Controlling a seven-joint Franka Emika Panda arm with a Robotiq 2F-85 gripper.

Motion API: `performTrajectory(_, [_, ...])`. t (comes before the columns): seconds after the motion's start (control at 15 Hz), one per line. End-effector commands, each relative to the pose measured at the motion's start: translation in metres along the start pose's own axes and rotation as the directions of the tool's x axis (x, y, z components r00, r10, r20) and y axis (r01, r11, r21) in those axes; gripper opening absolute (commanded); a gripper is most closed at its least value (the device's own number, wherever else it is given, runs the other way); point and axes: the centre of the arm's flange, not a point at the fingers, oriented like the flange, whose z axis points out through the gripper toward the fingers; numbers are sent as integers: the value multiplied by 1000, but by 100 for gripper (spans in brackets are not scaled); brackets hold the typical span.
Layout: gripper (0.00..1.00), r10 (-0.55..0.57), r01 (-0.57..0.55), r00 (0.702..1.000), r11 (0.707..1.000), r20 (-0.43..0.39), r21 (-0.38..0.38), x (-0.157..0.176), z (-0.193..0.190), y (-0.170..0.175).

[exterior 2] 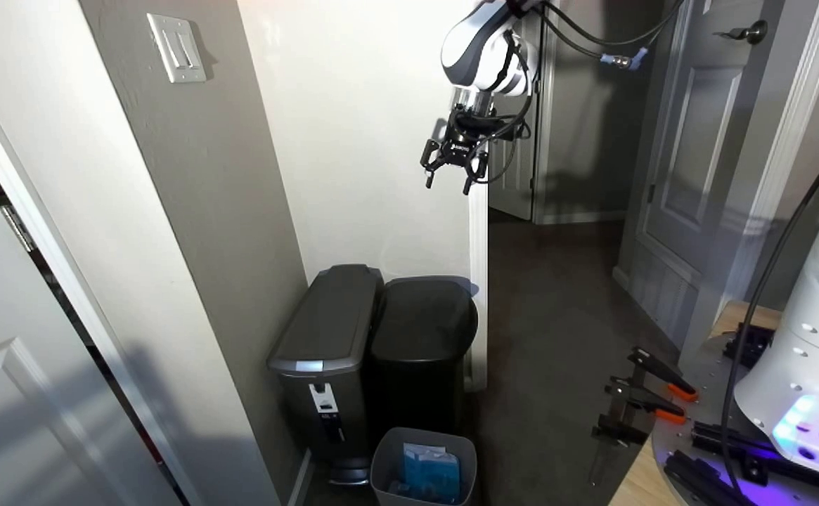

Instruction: Open the black bin.

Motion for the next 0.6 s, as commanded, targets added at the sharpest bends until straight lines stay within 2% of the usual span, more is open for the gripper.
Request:
performTrajectory(0.0, [100,63,-64,998,994,15,91,54,36,20])
performTrajectory(0.27, [100,167,-171,985,976,47,131,71,85,41])
performTrajectory(0.53, [100,232,-235,972,964,41,123,69,120,65])
